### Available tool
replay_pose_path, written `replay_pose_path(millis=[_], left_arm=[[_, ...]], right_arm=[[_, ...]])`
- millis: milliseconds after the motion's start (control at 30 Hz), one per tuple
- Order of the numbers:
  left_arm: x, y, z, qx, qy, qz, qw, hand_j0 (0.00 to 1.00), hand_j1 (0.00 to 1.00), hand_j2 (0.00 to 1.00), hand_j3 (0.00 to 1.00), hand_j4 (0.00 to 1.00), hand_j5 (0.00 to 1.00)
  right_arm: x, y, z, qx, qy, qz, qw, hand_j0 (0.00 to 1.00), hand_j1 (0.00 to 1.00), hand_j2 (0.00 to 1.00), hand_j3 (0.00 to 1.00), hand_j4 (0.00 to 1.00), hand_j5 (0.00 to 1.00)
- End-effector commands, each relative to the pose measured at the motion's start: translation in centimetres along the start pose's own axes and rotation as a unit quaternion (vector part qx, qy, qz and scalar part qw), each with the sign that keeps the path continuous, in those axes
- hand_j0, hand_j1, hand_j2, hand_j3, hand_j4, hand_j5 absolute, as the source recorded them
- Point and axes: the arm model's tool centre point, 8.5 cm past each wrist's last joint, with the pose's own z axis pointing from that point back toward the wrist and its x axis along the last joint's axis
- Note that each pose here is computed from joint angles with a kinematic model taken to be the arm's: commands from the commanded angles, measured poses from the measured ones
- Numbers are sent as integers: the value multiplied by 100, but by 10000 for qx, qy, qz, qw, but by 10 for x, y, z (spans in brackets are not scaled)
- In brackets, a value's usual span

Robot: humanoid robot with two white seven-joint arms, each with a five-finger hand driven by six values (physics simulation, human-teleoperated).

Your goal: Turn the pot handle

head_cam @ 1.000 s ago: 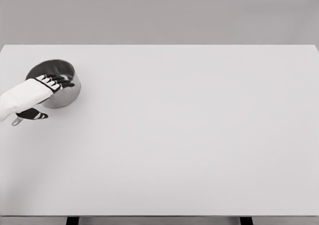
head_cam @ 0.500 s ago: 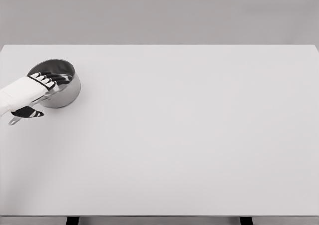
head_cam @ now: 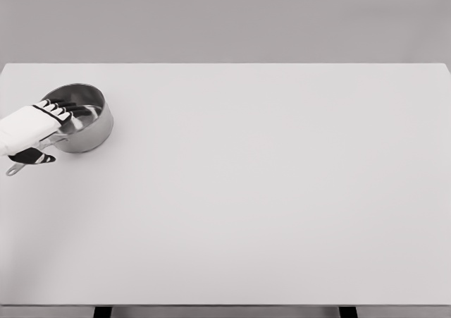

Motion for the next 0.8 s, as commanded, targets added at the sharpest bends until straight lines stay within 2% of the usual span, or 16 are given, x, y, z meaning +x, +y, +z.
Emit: replay_pose_path(millis=[0, 767], left_arm=[[-1, 1, 0, 16, 5, 22, 10000, 100, 100, 100, 100, 100, 100], [-11, 1, 6, 29, 184, 45, 9998, 100, 100, 100, 100, 100, 100]], right_arm=[[0, 0, 0, 0, 0, 1, 10000, 100, 100, 100, 100, 100, 100], [0, 0, 0, 0, 0, 1, 10000, 100, 100, 100, 100, 100, 100]])
